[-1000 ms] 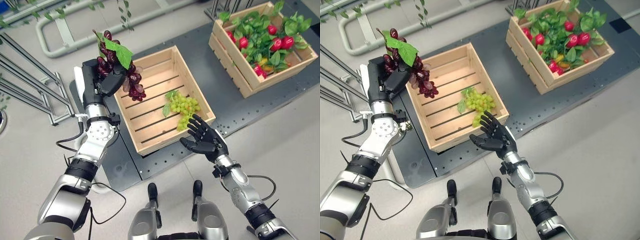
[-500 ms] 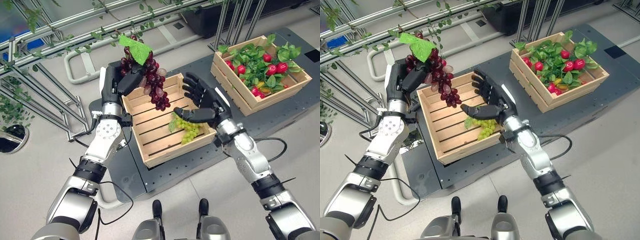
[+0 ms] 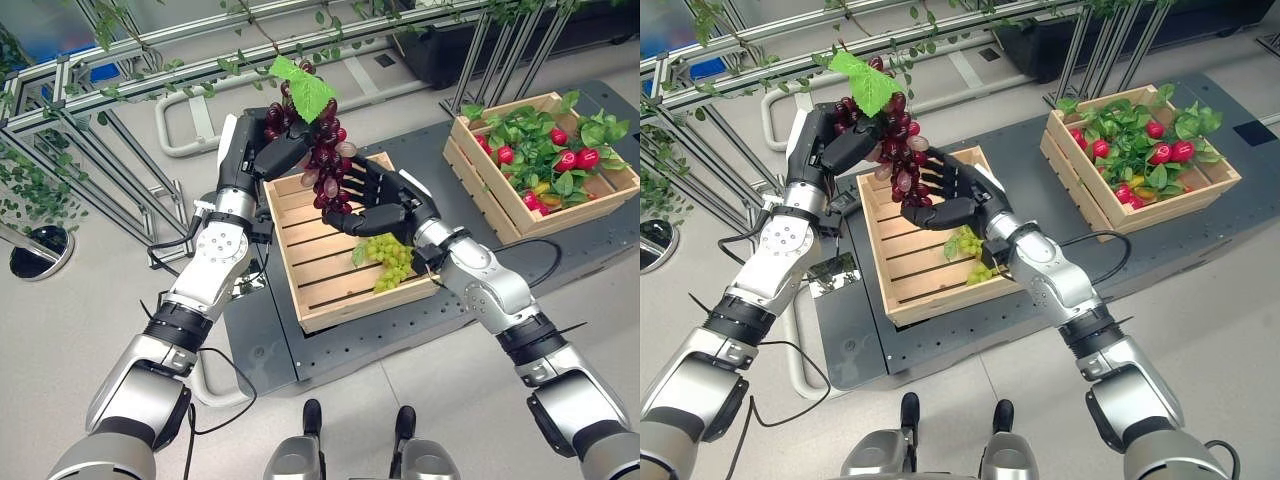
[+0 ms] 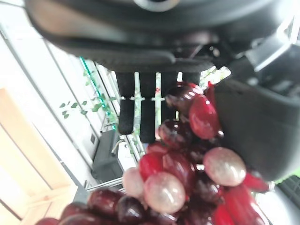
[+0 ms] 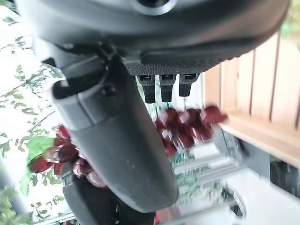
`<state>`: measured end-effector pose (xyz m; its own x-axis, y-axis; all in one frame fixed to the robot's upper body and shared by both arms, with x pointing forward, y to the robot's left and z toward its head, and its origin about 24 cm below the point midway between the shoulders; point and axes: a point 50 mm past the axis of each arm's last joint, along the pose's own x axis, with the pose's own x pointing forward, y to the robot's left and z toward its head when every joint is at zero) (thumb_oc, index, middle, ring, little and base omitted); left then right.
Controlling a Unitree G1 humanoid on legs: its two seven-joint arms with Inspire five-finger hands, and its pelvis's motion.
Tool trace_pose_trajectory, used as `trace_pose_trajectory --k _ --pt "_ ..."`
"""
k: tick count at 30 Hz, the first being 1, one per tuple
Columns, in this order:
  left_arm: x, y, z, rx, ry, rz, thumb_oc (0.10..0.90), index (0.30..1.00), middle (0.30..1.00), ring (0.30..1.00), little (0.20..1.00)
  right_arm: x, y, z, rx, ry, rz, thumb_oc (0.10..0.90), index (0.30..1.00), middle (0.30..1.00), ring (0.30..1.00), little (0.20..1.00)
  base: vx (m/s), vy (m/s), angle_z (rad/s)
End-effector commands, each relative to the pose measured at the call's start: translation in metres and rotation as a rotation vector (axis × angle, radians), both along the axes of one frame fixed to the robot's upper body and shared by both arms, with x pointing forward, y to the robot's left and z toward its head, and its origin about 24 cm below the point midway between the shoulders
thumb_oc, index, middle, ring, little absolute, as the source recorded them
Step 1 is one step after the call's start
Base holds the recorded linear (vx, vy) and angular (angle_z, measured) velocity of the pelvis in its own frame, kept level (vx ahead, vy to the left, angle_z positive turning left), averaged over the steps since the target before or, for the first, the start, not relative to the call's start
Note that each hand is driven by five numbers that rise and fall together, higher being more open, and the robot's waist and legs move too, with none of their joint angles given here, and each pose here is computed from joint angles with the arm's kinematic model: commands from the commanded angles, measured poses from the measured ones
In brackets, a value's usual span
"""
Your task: Pick up the fruits from the basket on one side to the basket on the other side
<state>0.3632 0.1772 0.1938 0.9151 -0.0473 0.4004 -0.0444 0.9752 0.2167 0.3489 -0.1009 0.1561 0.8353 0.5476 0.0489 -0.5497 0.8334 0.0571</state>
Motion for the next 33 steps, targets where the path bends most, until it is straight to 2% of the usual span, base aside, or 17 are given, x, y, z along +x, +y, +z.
trace_pose_trajectory --k 1,7,11,25,33 --pt "0.005 -0.027 0.045 -0.014 -0.189 -0.081 0.400 0.300 0.300 0.300 0.300 -0.008 0.033 -0.011 0.164 0.079 0.173 0.800 0.900 0.900 0.900 0.900 0.00 0.000 0.00" --pt "0.004 -0.033 0.046 0.015 -0.210 -0.084 0.400 0.300 0.300 0.300 0.300 -0.016 0.050 -0.017 0.305 0.227 0.314 0.800 0.900 0.900 0.900 0.900 0.00 0.000 0.00" --pt "0.003 -0.035 0.046 0.036 -0.206 -0.096 0.400 0.300 0.300 0.300 0.300 -0.019 0.057 -0.010 0.392 0.227 0.351 0.800 0.900 0.900 0.900 0.900 0.00 0.000 0.00" --pt "0.012 -0.032 0.020 0.142 -0.067 -0.152 0.400 0.300 0.300 0.300 0.300 -0.005 0.043 0.066 0.529 -0.040 0.236 0.800 0.900 0.900 0.900 0.900 0.00 0.000 0.00" --pt "0.015 -0.034 0.016 0.187 -0.018 -0.198 0.400 0.300 0.300 0.300 0.300 0.006 0.027 0.075 0.558 -0.060 0.165 0.800 0.900 0.900 0.900 0.900 0.00 0.001 0.00"
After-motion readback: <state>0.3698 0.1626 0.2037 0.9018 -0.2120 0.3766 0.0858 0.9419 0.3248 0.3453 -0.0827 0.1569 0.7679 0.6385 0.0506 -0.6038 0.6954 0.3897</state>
